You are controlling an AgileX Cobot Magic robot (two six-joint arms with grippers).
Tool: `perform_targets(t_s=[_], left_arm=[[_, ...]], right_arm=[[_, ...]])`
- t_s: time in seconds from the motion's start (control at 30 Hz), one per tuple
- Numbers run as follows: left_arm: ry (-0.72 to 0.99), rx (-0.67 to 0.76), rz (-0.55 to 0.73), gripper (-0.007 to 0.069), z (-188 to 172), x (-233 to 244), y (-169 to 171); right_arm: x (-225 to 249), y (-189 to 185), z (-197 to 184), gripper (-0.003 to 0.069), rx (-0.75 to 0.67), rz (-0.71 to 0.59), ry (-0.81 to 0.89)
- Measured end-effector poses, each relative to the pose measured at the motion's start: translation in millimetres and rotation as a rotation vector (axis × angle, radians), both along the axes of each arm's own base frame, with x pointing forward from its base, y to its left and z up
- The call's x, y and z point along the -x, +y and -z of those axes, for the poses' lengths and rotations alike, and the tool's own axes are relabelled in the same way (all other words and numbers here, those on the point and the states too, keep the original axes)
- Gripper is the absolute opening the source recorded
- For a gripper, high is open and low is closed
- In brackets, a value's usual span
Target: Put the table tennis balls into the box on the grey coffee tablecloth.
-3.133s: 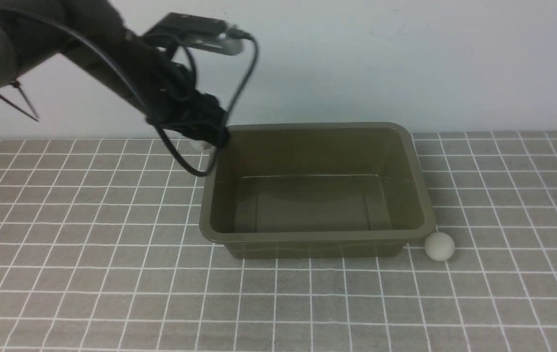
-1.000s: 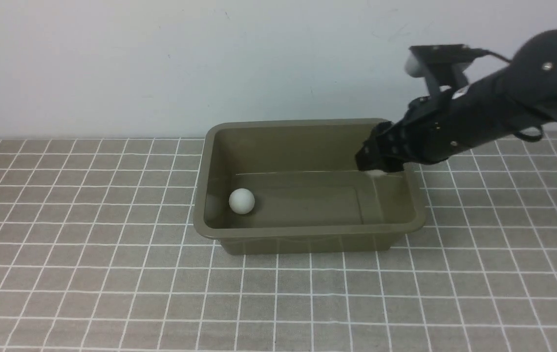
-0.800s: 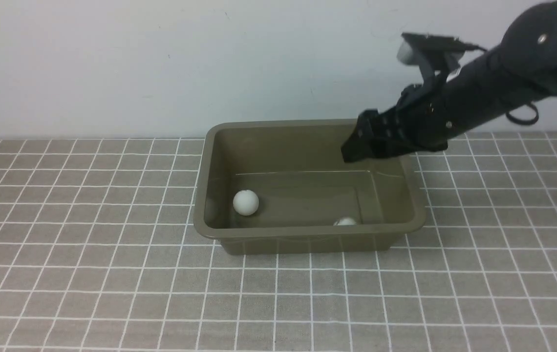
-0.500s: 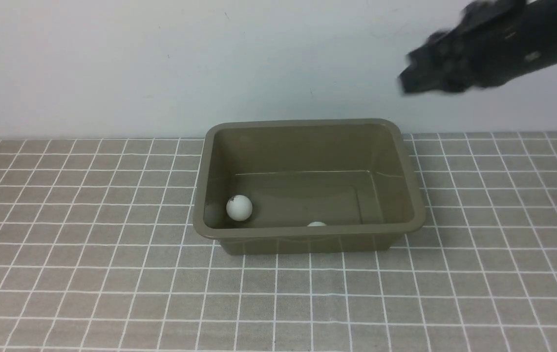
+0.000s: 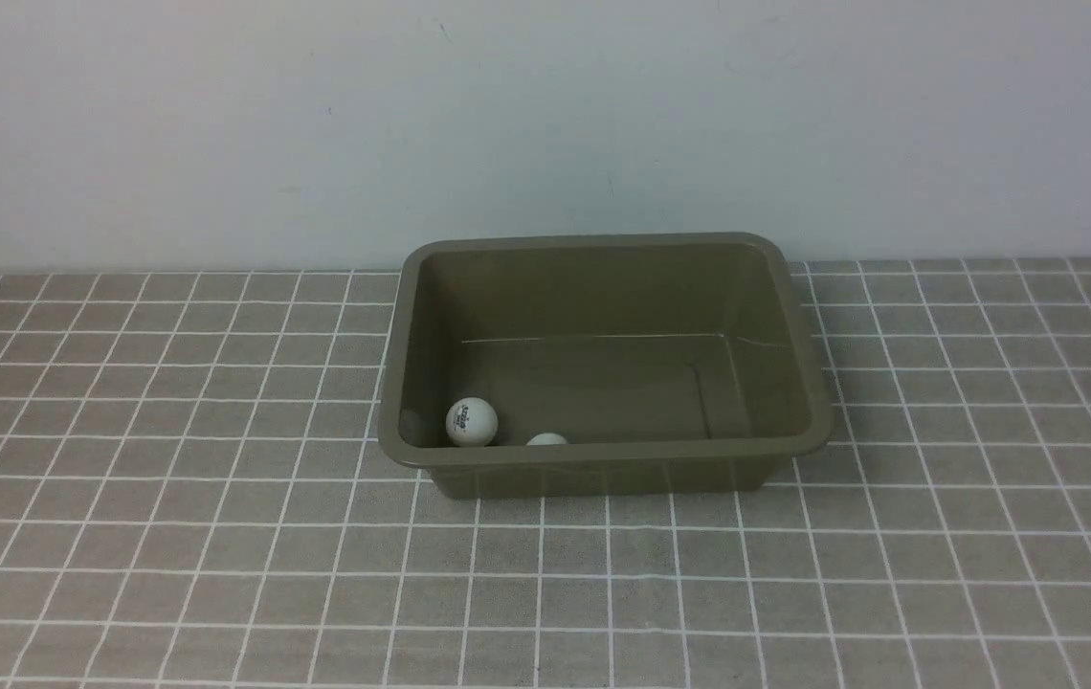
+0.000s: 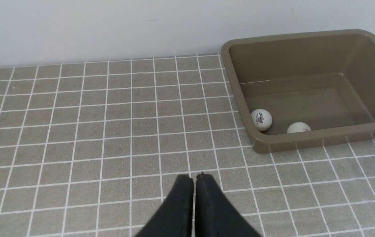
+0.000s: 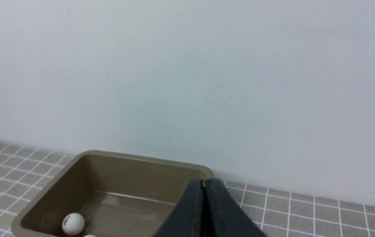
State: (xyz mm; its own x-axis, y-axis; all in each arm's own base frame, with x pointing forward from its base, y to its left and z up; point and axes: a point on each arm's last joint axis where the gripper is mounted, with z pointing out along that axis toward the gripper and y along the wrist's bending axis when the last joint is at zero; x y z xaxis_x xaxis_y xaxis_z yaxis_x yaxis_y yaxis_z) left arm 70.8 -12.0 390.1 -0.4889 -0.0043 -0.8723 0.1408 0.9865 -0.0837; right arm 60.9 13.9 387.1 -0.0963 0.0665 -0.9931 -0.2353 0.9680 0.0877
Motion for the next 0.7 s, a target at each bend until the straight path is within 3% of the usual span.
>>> perform_targets(t_s=[0.27,0.7], left_arm=[[-0.023,-0.002,0.000,-0.0005,-1.8,-1.0,0.1],[-0.072,-0.015,0.002,-0.0005,1.9,17.4,8.3]], right_arm=[[20.3,-7.4,74.5,-0.0014,-0.115,0.016,-0.058],[22.9,-8.2,81.9,-0.0014,-0.128,0.017,-0.075]])
